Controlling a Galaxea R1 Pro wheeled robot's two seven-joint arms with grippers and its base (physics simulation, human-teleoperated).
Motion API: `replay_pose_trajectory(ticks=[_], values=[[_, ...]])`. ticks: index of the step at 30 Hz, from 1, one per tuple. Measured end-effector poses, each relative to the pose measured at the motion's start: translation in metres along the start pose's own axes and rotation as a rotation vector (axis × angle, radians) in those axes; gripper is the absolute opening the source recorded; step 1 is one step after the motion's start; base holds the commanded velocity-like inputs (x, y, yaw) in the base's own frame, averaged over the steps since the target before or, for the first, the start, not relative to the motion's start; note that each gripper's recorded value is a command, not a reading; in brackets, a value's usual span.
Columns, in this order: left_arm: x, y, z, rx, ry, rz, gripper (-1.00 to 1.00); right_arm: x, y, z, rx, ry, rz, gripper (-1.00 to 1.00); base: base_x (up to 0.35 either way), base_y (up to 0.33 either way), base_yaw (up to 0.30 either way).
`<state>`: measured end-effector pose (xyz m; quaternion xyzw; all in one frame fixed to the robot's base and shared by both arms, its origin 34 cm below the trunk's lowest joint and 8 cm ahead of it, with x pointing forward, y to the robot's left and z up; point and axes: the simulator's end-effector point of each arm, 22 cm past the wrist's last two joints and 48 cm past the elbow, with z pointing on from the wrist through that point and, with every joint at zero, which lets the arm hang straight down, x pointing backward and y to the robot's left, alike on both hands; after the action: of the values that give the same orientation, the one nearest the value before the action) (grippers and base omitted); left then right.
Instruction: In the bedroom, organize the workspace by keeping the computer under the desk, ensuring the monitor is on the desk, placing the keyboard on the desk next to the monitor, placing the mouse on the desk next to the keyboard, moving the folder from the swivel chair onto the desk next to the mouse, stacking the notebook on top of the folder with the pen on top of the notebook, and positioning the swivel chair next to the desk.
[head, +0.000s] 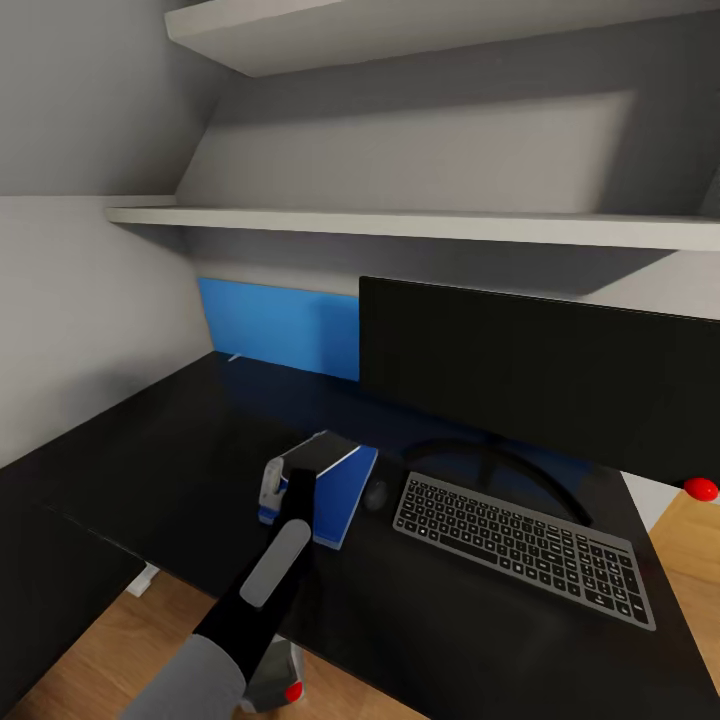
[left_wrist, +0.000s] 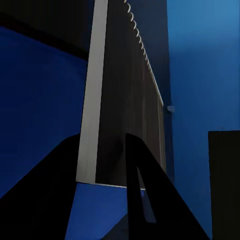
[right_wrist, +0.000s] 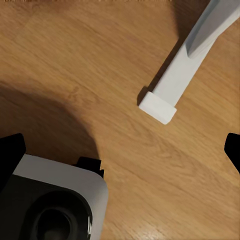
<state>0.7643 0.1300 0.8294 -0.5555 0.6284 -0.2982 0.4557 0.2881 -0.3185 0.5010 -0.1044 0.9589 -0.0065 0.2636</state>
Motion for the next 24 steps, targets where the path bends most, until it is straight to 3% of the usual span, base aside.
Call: replay_pose_trajectory(ticks=[18, 24], values=[[0.006, 0.005, 0.011, -0.036, 0.029, 0.033, -1.00, 0.001, 0.000, -0.001, -0.001, 0.002, -0.001, 1.00, 0.000, 0.000, 0.000], [0.013, 0.012, 0.012, -0.058, 0.062, 0.013, -1.00, 0.002, 0.000, -0.001, -0.001, 0.002, -0.001, 1.00, 0.000, 0.000, 0.000]])
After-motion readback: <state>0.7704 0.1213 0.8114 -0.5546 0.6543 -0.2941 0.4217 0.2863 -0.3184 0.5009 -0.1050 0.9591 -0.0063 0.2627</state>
